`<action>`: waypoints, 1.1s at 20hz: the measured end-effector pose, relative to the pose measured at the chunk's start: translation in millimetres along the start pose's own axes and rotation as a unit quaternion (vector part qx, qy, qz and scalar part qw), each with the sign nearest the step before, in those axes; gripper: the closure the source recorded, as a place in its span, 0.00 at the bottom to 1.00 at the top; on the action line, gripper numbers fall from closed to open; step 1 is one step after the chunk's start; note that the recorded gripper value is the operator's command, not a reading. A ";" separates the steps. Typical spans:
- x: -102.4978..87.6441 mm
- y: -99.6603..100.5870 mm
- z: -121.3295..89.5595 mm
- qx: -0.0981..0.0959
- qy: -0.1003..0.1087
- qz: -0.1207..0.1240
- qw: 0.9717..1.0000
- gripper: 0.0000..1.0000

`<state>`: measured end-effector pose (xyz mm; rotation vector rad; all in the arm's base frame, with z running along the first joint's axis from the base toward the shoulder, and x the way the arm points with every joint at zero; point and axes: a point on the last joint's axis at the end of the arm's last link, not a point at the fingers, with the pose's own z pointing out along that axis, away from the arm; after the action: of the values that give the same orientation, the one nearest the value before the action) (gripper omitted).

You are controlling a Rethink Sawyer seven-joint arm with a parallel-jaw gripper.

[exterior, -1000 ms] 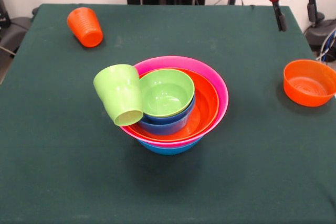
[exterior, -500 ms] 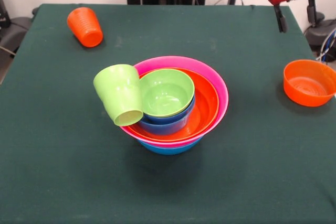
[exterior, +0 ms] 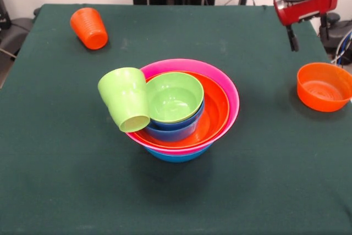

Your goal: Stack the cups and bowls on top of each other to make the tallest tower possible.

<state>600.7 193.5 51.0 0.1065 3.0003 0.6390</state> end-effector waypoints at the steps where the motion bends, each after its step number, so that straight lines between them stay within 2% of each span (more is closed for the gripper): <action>1: 0.9 -2.9 3.4 0.000 0.002 0.002 1.000 0.00; 11: -0.1 -22.2 21.3 0.002 0.002 0.003 1.000 0.00; 16: -6.4 -37.0 23.0 0.001 -0.002 0.015 1.000 0.00; 22: -17.0 -59.5 25.7 -0.009 -0.008 0.042 0.999 0.00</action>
<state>616.7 148.2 4.2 0.2371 2.9881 0.6697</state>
